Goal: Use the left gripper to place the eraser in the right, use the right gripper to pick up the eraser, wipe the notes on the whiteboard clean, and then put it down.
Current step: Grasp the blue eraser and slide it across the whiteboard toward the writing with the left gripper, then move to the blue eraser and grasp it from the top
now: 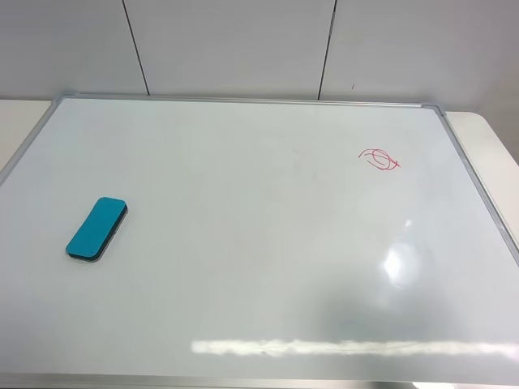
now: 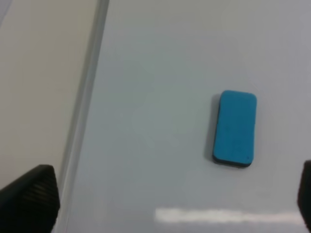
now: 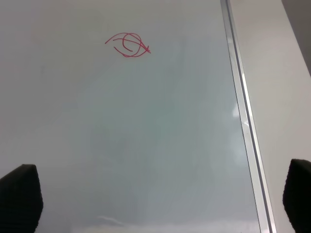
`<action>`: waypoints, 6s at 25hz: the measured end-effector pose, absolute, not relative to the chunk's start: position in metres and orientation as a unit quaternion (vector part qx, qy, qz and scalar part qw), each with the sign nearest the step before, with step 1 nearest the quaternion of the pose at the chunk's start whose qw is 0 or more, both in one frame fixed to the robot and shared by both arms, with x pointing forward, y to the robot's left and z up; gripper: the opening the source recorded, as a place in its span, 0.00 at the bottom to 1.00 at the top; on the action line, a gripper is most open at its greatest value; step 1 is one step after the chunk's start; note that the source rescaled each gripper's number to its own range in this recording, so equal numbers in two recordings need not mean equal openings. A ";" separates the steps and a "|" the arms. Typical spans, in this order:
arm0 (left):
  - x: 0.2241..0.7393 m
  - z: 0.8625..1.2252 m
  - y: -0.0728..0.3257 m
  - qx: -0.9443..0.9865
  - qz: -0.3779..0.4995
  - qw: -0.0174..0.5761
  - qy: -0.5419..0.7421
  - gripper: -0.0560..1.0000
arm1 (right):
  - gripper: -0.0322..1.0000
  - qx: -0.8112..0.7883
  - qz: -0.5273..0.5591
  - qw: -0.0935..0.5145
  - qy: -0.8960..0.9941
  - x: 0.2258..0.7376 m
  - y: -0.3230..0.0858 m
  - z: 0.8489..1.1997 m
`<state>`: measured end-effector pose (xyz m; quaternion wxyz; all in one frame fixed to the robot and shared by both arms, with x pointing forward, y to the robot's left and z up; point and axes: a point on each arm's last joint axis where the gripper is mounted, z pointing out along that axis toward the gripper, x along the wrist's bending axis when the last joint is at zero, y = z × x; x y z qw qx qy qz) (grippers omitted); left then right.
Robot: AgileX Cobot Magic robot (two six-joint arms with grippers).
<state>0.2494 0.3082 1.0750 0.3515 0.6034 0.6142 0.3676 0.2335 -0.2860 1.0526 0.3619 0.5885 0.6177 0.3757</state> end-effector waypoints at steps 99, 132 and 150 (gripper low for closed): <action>0.482 0.864 -0.050 0.614 -0.199 0.243 0.724 0.05 | 1.00 0.588 0.376 0.362 0.618 0.233 -0.286 1.053; 0.484 1.003 -0.115 0.794 -0.047 0.456 0.399 0.05 | 1.00 0.588 0.376 0.362 0.618 0.233 -0.286 1.053; 0.455 1.065 0.194 0.734 0.195 0.390 0.521 0.05 | 1.00 0.588 0.376 0.362 0.618 0.233 -0.286 1.053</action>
